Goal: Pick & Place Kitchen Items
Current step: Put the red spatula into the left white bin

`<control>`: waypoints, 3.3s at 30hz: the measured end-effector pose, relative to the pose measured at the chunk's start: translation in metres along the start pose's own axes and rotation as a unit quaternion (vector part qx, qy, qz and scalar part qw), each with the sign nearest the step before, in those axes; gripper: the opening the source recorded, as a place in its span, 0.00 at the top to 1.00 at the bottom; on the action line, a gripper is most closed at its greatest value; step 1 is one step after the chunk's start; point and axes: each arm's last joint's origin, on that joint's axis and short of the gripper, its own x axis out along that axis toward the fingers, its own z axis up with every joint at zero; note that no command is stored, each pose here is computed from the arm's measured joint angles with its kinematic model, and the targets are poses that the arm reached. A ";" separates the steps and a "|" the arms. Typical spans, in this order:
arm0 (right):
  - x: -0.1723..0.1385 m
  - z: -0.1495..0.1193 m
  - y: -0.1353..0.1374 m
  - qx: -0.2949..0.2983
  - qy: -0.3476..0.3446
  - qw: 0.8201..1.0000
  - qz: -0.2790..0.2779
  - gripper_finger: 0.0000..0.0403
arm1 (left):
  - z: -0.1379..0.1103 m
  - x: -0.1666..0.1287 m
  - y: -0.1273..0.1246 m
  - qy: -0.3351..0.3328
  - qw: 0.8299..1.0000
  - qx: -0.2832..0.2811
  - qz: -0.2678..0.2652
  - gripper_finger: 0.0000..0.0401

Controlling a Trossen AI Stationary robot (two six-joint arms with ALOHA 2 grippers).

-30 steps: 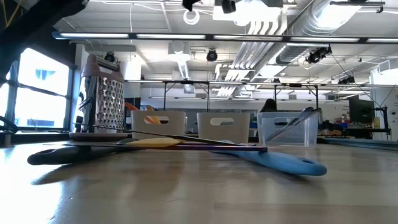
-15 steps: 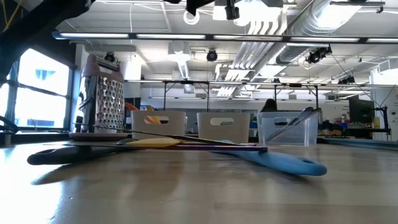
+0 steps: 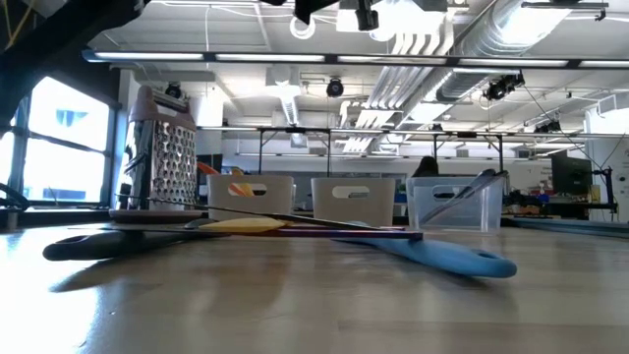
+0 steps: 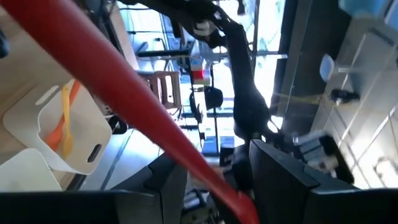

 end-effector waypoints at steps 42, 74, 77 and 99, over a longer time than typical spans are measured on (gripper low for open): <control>-0.001 0.011 0.005 0.005 0.158 0.987 -0.026 0.99 | 0.001 0.002 0.003 -0.024 0.995 0.094 0.018 0.69; 0.002 -0.080 0.018 0.548 0.029 0.808 0.213 0.99 | -0.050 0.028 -0.027 0.048 0.874 0.426 0.229 0.69; 0.006 -0.085 0.017 0.576 0.008 0.782 0.238 0.99 | -0.052 0.033 -0.031 0.048 0.874 0.433 0.218 0.69; 0.015 -0.087 0.018 0.591 -0.015 0.765 0.254 0.99 | -0.065 0.064 -0.045 -0.009 0.834 0.462 0.301 0.69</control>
